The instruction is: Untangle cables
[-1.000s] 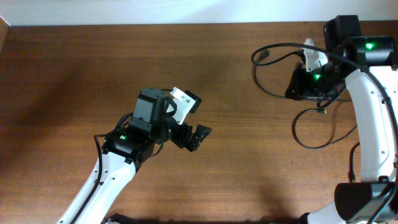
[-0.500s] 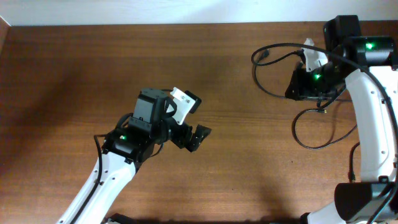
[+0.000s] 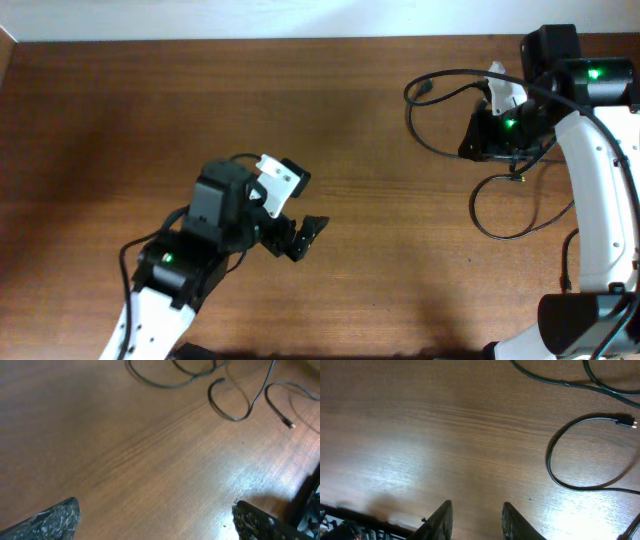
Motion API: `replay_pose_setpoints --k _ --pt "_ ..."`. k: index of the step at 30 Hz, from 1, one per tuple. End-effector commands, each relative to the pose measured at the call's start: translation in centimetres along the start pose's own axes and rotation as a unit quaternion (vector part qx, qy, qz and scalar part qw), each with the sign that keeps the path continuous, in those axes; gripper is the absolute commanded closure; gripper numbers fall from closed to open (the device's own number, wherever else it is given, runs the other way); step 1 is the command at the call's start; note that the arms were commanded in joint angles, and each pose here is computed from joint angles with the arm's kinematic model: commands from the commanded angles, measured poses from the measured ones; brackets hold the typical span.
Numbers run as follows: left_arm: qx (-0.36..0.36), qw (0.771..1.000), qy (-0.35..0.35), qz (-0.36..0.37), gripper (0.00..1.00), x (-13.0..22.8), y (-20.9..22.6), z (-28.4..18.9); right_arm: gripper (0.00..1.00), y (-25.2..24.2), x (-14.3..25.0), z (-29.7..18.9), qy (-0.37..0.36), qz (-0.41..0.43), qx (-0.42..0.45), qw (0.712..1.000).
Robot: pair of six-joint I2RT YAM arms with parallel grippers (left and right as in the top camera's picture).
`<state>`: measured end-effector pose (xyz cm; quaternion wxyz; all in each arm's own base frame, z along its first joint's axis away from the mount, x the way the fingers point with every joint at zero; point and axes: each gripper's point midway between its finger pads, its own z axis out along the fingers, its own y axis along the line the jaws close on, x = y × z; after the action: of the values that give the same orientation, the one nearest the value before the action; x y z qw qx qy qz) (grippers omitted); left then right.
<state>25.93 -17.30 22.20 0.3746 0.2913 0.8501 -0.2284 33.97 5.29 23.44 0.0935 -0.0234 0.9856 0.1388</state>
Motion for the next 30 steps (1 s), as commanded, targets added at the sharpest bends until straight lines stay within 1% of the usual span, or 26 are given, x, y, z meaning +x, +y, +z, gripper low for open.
replay_pose_setpoints --k 1,6,10,13,17,21,26,30 --pt "-0.009 0.999 -0.026 0.022 0.01 -0.8 -0.3 -1.5 0.68 0.4 0.1 -1.2 -0.017 -0.011 0.001 1.0" --pt "-0.022 0.998 -0.055 0.028 0.01 0.1 0.2 -1.9 0.68 0.4 0.1 -1.2 -0.017 -0.011 0.001 1.0" --pt "-0.025 0.993 -0.107 0.044 0.01 1.5 0.5 -1.4 0.68 0.4 0.1 -1.2 -0.017 -0.011 0.001 1.0" --pt "-0.031 0.985 -0.155 0.065 0.01 2.3 0.4 -1.4 0.68 0.4 0.1 -1.2 -0.017 -0.011 0.001 1.0" --pt "-0.043 0.962 -0.249 0.107 0.01 2.4 0.1 -1.9 0.68 0.4 0.1 -1.2 -0.017 -0.011 0.001 1.0" --pt "-0.054 0.938 -0.315 0.135 0.01 2.5 -0.2 -2.8 0.68 0.4 0.1 -1.2 -0.017 -0.011 0.001 1.0" --pt "-0.08 0.914 -0.369 0.149 0.01 1.8 0.3 -4.4 0.68 0.4 0.1 -1.2 -0.017 -0.011 0.001 1.0" --pt "-0.114 0.904 -0.386 0.145 0.01 1.4 1.4 -5.4 0.68 0.4 0.1 -1.2 -0.017 -0.011 0.001 1.0"
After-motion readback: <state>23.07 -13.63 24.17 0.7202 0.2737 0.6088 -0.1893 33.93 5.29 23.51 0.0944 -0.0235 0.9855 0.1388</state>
